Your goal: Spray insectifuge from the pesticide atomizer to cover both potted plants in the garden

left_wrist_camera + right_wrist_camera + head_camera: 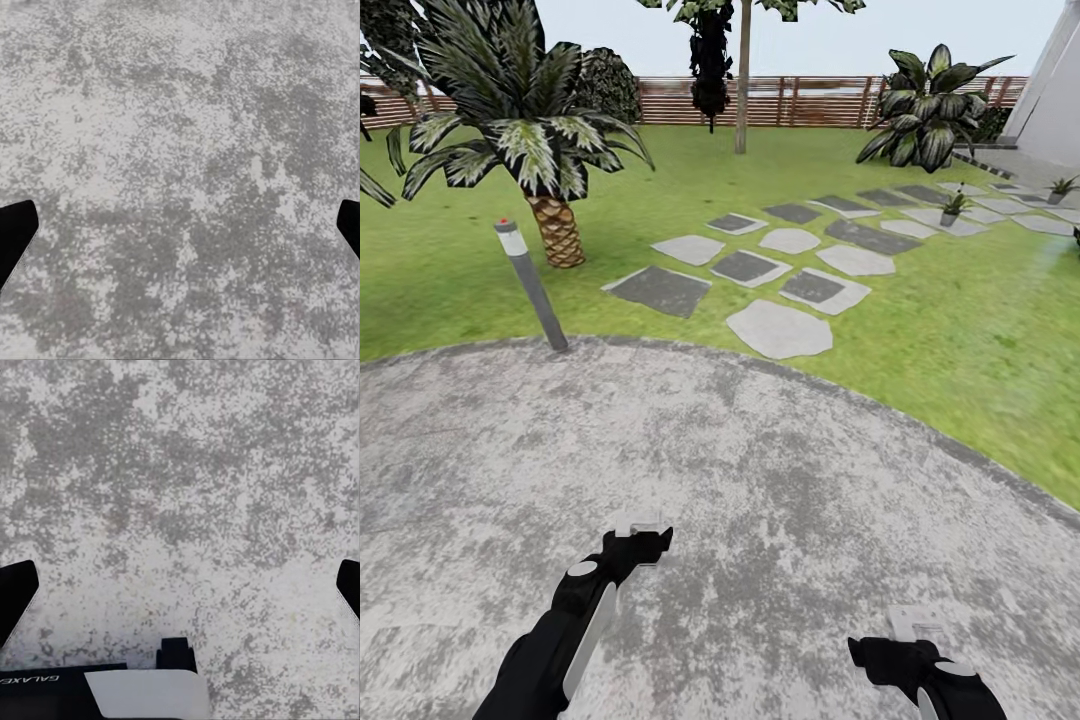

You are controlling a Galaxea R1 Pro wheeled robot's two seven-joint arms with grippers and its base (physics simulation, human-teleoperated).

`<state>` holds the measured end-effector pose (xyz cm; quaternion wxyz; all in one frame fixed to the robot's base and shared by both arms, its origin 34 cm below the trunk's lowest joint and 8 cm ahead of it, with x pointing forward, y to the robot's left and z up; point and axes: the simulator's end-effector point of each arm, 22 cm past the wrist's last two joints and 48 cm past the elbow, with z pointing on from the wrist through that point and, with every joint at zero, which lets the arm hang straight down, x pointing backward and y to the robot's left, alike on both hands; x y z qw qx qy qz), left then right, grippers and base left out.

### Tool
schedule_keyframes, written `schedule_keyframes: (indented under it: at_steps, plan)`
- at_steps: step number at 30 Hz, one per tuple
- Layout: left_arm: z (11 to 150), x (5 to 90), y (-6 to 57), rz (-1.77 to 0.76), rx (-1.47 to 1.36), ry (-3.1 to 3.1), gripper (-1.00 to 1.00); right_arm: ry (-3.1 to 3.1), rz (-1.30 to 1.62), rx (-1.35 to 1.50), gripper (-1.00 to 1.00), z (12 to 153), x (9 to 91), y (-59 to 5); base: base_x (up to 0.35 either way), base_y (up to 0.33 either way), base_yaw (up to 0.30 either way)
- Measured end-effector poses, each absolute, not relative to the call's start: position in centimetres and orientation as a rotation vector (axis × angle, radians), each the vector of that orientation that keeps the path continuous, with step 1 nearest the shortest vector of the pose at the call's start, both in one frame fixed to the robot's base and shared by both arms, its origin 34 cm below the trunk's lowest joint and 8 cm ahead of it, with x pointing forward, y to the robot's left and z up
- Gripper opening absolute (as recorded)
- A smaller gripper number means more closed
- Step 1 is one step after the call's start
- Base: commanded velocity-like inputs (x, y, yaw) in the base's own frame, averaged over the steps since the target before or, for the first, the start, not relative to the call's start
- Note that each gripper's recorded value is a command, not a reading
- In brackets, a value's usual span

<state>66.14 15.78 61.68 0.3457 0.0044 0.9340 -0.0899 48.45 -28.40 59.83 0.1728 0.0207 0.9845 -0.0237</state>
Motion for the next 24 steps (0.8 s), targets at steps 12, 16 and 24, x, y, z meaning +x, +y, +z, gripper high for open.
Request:
schedule_keyframes:
  at_steps: [12, 16, 24]
  plan:
    - [61.69, 66.16, 15.74, -0.233, 0.010, 2.424, 1.00, 2.793, -0.070, 0.059, 1.00, 59.83, 48.45, -28.52, 0.340, 0.000, 0.000]
    - [61.69, 66.15, 15.72, -0.234, 0.010, 2.424, 1.00, 2.793, -0.068, 0.059, 1.00, 59.84, 48.46, -28.46, 0.340, 0.000, 0.000]
    - [61.70, 66.16, 15.70, -0.235, 0.011, 2.424, 1.00, 2.793, -0.065, 0.057, 1.00, 59.83, 48.45, -28.35, 0.340, 0.000, 0.000]
